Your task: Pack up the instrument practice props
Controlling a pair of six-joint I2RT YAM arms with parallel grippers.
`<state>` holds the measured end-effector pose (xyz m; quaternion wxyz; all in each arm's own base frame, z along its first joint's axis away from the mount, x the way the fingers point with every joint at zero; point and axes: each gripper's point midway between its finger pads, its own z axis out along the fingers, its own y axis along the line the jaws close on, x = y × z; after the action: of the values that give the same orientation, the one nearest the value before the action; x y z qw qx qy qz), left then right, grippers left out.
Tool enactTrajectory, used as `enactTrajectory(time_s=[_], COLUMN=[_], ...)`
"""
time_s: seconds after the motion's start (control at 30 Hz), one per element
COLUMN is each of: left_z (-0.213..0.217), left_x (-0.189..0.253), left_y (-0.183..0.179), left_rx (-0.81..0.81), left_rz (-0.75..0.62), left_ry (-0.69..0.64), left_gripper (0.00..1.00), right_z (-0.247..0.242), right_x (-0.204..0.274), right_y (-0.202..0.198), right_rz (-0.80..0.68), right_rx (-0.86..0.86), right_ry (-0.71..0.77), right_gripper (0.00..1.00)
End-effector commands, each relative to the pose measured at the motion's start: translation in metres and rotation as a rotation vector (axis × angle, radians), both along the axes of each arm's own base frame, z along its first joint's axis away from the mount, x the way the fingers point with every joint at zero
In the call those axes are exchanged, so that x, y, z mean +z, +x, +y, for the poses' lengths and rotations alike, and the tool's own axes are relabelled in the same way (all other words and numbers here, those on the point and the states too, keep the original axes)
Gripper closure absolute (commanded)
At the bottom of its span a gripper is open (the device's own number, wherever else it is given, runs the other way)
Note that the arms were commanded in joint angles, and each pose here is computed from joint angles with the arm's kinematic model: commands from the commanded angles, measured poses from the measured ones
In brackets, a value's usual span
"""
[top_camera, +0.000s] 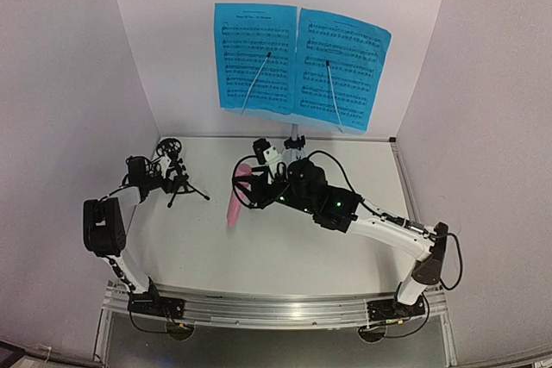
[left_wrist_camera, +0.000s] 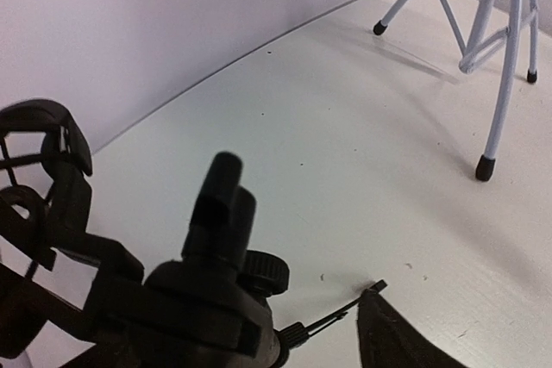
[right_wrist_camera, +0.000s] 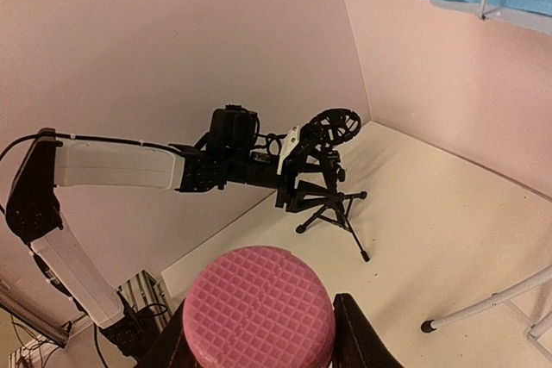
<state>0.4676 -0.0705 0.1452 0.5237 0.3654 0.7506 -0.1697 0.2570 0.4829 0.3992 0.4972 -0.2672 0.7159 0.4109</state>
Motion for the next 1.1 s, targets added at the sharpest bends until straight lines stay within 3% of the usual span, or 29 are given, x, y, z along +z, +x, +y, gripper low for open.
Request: enactTrajectory(time_s=[0.0, 0.17, 0.33, 0.47, 0.63, 0.8, 0.97, 1.07], left_z=[-0.001, 0.009, 0.016, 0.007, -0.037, -0.095, -0.111, -0.108], left_x=[0.022, 0.038, 0.055, 0.066, 0.089, 0.091, 0.079, 0.066], left_y=[-0.005, -0.026, -0.067, -0.105, -0.187, -0.236, -0.251, -0.239], left_rx=[-0.001, 0.044, 0.075, 0.045, -0.198, -0.291, -0.291, -0.241], left_rz=[0.001, 0.065, 0.082, 0.093, 0.175, 0.336, 0.379, 0.389], left_ry=[0.01, 0.017, 0.028, 0.02, -0.067, -0.101, -0.065, -0.023], left_gripper=[0.18, 0.03, 0.01, 0.01, 0.11, 0.08, 0.05, 0.09], right_z=[0.015, 0.034, 0.053, 0.065, 0.072, 0.094, 0.112, 0.119], right_x=[-0.004, -0.043, -0.09, -0.111, -0.123, -0.127, -0.115, -0.105], right_y=[-0.002, 0.009, 0.013, 0.016, 0.037, 0.049, 0.049, 0.046], right_rz=[0.033, 0.18, 0.352, 0.401, 0.431, 0.468, 0.479, 0.478], right_rx=[0.024, -0.01, -0.031, -0.056, -0.164, -0.178, -0.123, -0.083], right_ry=[0.025, -0.013, -0.025, -0.03, 0.005, 0.086, 0.16, 0.202], right_gripper=[1.0, 1.0, 1.0, 1.0, 1.0, 1.0, 1.0, 1.0])
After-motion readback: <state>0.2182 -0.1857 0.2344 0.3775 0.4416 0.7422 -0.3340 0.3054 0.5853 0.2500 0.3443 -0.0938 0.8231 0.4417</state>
